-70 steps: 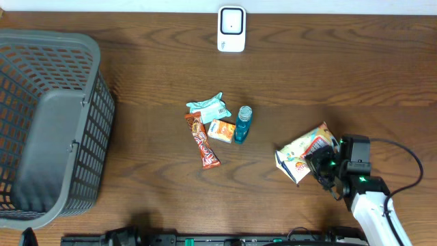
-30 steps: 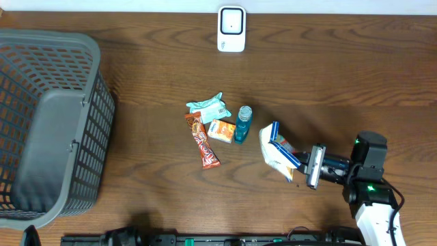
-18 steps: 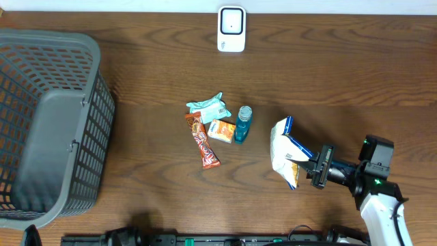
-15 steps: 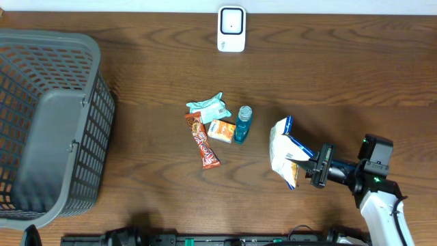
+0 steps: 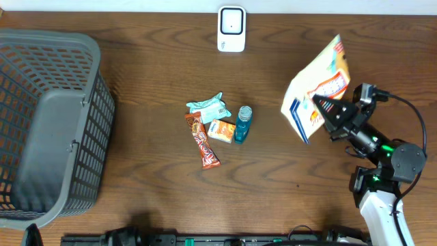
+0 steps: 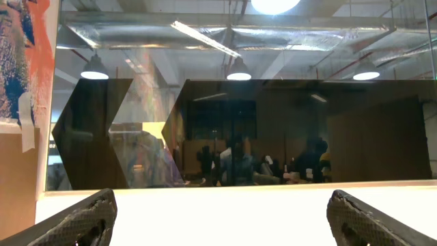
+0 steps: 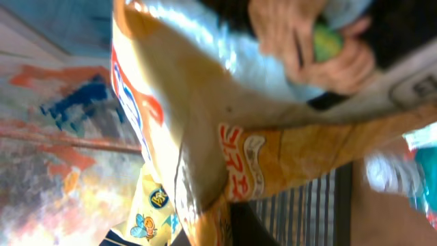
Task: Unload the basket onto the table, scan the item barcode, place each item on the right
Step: 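Lift the snack bag with the right gripper toward the scanner, then carry the snack bag right and drop it at the table's right edge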
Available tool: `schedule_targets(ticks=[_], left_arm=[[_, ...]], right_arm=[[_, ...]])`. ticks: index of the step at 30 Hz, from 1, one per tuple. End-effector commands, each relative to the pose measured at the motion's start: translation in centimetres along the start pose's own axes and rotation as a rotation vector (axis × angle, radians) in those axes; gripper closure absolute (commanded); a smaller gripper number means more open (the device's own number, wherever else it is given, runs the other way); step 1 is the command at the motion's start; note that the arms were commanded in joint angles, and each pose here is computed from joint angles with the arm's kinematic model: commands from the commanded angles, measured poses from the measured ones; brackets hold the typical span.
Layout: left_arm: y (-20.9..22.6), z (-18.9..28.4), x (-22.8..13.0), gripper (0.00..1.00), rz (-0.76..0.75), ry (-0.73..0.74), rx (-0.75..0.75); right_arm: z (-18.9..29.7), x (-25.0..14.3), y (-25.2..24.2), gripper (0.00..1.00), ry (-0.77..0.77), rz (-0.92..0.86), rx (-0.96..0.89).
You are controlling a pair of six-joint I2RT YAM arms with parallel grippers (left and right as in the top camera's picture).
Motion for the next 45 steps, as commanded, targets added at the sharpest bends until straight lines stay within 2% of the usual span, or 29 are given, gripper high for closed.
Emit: schedule_targets(ticks=[1,5,13,21,25,30,34,36,41,45], left_arm=[[-0.2,0.2,-0.1,0.02,0.005,0.0,-0.011],[0.1,-0.1,-0.7,0.02,0.01,0.015,-0.004],[1.4,-1.1,-3.2,0.02,0.03,0.075,0.021],[2.5,-1.8,-5.4,0.02,0.043,0.125,0.043],[2.7,-1.8,-5.7,0.02,0.032,0.134,0.045],[2.9,-1.7,-6.3,0.02,0.041,0.16,0.055],[3.8,-1.1,-8.9,0.02,0.074,0.27,0.103],[4.3,-1.2,-9.5,0.02,0.043,0.289,0.114],[7.3,-1.5,-10.8,0.02,0.008,0.287,0.266],[8.6,-1.4,-13.3,0.02,0.02,0.352,0.308]], right_arm=[[-0.1,3.6,-2.4,0.98,-0.262,-0.013,-0.082],[-0.1,4.2,-6.8,0.98,-0.396,-0.087,-0.26],[-1.4,5.2,-8.8,0.99,-0.677,0.007,-0.391],[-7.9,7.2,-7.6,0.99,-0.602,0.31,-0.453],[-11.8,8.6,-7.7,0.99,-0.578,0.4,-0.472],[-16.9,10.4,-10.1,0.99,-0.536,0.419,-0.501],[-20.9,11.8,-12.3,0.99,-0.508,0.454,-0.516],[-22.8,12.2,-13.3,0.99,-0.497,0.452,-0.52],[-27.1,13.3,-16.4,0.99,-0.477,0.449,-0.545],[-29.8,13.5,-19.0,0.99,-0.466,0.447,-0.547]])
Point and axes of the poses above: each gripper's point midway between its finger pads, its own z axis back along the fingers, its own y axis along the line the jaws close on, x = y × z, the point moved 2 cm from there along z, back along the fingers, and after that the axes turned 12 degrees about z, right-handed, at the moved point
